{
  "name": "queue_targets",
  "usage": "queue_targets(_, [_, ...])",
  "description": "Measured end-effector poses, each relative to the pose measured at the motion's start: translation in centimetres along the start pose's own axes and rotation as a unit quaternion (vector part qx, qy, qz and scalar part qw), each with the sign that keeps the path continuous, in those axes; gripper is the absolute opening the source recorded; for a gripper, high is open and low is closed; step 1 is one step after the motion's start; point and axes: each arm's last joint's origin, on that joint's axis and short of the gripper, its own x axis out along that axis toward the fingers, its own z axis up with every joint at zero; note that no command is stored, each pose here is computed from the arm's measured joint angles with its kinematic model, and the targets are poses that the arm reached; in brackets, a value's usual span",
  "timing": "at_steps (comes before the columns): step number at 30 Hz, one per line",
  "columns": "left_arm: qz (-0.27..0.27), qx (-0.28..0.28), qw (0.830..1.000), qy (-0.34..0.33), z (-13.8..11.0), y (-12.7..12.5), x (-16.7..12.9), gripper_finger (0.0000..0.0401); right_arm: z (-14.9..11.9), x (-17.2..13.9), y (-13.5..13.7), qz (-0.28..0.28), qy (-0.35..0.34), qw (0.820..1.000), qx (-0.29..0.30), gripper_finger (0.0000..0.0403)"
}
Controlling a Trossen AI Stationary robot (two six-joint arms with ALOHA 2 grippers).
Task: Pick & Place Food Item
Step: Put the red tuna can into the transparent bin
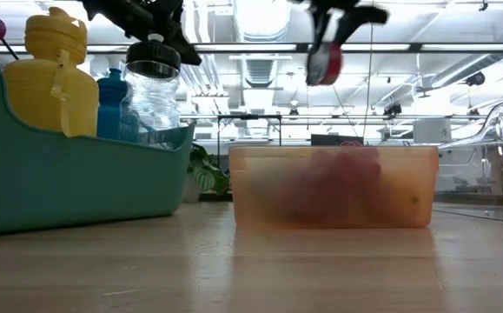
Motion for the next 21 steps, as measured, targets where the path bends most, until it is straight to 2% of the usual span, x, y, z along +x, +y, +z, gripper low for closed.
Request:
queue_targets(5, [0.000,0.000,1.000,0.001,0.0,0.0,0.0,0.0022,-2.9,-3.2,-2.0,-0.018,0.007,1.000,0.015,0.0143])
queue_targets(10, [0.000,0.000,1.000,0.001,0.0,0.0,0.0,0.0022,-6.2,-5.0,-3.9,0.000,0.008,0.999,0.035,0.0143])
queue_targets(15, [0.000,0.000,1.000,0.001,0.0,0.0,0.0,0.0022,-9.6,-5.3,-6.4,0.004,0.021,0.997,0.079,0.0143])
queue_targets(21, [0.000,0.000,1.000,0.001,0.0,0.0,0.0,0.0022,-13.3,-4.2,-9.2,-0.010,0.062,0.992,0.113,0.0143])
